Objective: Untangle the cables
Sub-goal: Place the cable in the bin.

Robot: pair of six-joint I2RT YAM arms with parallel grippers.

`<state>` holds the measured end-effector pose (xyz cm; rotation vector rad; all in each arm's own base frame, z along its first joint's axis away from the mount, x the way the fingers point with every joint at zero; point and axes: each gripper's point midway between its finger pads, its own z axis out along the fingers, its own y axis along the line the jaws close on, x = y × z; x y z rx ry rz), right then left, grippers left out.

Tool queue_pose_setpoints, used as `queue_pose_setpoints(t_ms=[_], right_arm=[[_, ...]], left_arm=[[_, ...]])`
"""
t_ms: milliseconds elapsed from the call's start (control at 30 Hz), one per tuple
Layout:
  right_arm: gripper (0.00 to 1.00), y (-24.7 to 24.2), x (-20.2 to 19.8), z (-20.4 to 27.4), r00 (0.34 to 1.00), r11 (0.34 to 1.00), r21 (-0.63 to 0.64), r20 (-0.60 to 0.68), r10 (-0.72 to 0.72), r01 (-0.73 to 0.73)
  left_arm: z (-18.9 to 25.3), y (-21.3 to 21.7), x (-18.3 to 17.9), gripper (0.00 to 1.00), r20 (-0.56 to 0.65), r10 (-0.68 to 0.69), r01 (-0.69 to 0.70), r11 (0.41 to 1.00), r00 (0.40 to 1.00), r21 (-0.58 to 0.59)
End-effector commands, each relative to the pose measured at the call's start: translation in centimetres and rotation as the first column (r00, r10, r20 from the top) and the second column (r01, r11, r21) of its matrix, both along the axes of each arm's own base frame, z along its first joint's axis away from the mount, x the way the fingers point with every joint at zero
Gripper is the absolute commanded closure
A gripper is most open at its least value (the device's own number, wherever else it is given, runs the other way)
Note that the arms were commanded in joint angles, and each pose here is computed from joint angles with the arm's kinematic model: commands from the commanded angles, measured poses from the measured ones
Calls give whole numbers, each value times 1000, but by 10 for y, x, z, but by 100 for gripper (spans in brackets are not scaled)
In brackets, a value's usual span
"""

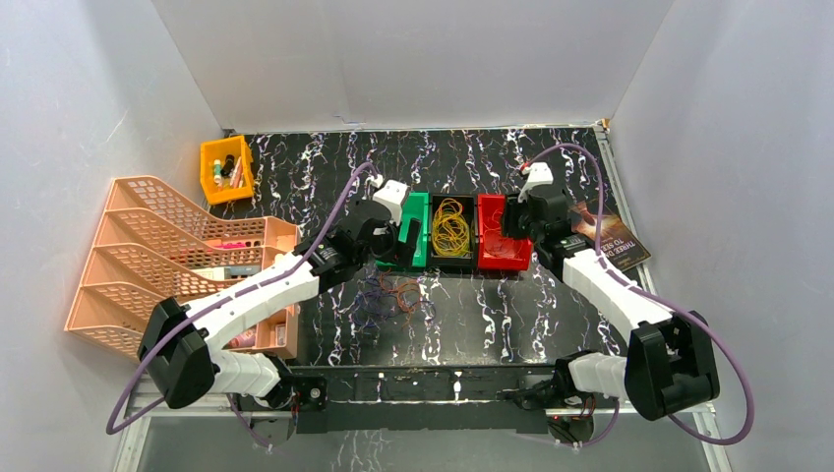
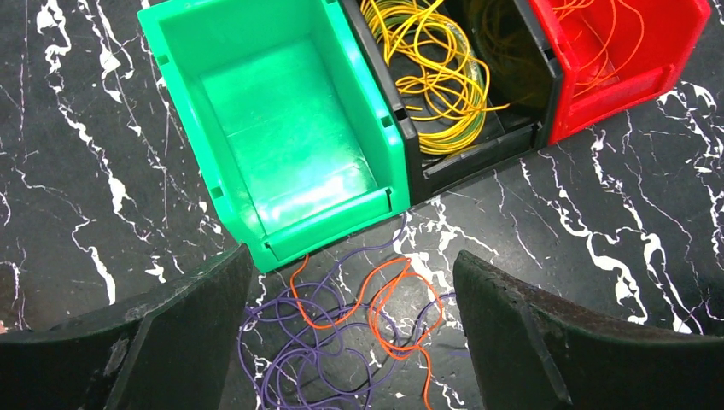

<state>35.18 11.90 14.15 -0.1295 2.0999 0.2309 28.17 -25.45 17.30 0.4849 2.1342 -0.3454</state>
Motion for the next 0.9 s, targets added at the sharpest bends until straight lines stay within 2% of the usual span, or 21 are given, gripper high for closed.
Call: queue_pose_setpoints(t_ms=[0,200,333,500,633,767,867], right_arm=[[56,18,-4,14,997,996,60,-31,73,-71],[58,22,-15,15,994,992,94,-62,91,-85],[54,29,-39,13,985,981,159,-111,131,-112],[53,38,-71,6,973,952,269,-135,185,-144],[53,41,-87,-3,965,937,311,-152,216,-161],[53,62,-102,1,927,878,381,-120,357,-289],[54,79,-110,1,905,854,404,-127,407,-327]], left_arm=[[4,15,-4,13,3,42,-42,999,999,1],[-9,28,-20,13,-41,72,-72,997,997,-5],[-26,38,-32,13,-101,98,-97,995,990,12],[-53,35,-49,15,-198,72,-73,997,978,2],[-70,30,-55,17,-233,52,-51,999,971,12],[-83,30,-56,18,-254,74,-65,997,964,43],[-91,40,-56,19,-252,129,-117,991,959,63]])
